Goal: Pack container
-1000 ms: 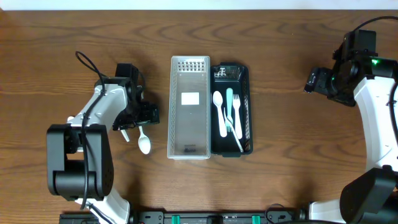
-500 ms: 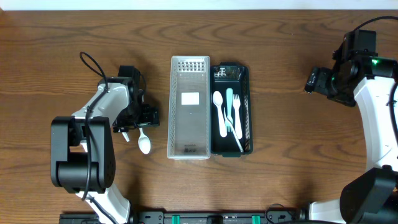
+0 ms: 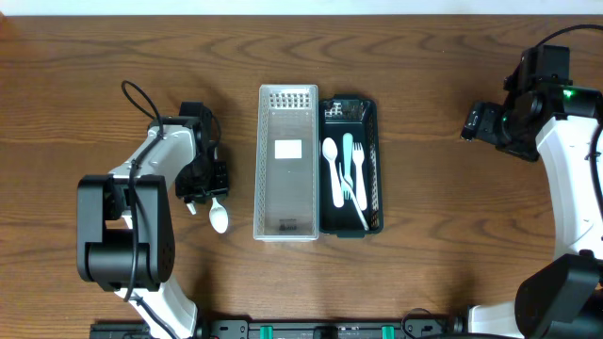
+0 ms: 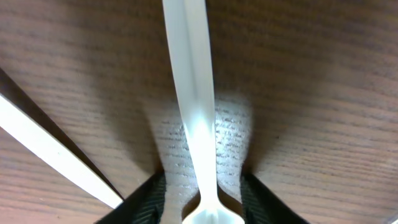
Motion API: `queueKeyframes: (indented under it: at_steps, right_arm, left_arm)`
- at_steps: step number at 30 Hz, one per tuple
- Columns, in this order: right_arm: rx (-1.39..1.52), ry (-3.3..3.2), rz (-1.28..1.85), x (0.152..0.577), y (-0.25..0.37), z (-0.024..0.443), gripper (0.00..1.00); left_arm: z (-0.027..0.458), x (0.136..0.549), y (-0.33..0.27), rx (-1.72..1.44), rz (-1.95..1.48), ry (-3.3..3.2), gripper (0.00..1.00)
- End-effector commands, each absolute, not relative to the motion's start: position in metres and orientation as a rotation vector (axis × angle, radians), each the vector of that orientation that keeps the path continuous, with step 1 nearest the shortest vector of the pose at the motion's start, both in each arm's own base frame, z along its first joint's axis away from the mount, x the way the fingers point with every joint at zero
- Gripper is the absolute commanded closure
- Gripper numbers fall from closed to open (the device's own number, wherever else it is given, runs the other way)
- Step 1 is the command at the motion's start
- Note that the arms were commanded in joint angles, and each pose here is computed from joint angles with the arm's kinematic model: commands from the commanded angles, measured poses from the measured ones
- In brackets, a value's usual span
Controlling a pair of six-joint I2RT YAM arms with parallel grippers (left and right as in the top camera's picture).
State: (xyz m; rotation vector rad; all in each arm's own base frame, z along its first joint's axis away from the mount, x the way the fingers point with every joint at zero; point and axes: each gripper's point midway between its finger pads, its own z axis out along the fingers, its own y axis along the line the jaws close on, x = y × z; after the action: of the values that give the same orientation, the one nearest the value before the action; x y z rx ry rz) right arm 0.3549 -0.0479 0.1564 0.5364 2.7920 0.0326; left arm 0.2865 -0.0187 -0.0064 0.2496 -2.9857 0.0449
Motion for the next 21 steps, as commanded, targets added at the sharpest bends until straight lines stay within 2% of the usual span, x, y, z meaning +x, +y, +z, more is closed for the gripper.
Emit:
queueKeyframes:
  at_steps: [1, 3, 7, 10, 15, 21]
  right_arm:
    - [0.523, 2.807, 0.031, 0.354, -0.048, 0.153, 0.11]
    - [0.523, 2.808, 0.031, 0.353, -0.048, 0.153, 0.11]
    - [0.523, 2.81, 0.03, 0.353, -0.048, 0.153, 0.12]
    - [0.524, 2.809, 0.03, 0.353, -0.048, 0.153, 0.11]
    - [0.523, 2.81, 0.03, 0.353, -0.048, 0.153, 0.11]
    - [0.523, 2.809, 0.031, 0.353, -0.048, 0.153, 0.11]
  left_arm:
    - [-0.019, 0.276, -0.018, 0.249, 0.04, -2.929, 0.71]
    - [-0.019, 0.276, -0.018, 0.249, 0.039, -2.93, 0.8]
    - [-0.019, 0.276, -0.018, 0.249, 0.039, -2.929, 0.81]
    - [-0.018, 0.277, -0.018, 0.249, 0.04, -2.934, 0.94]
    - [-0.003, 0.288, -0.019, 0.247, 0.046, -2.963, 0.94]
    - [0.064, 0.309, -0.038, 0.162, 0.066, -3.085, 0.94]
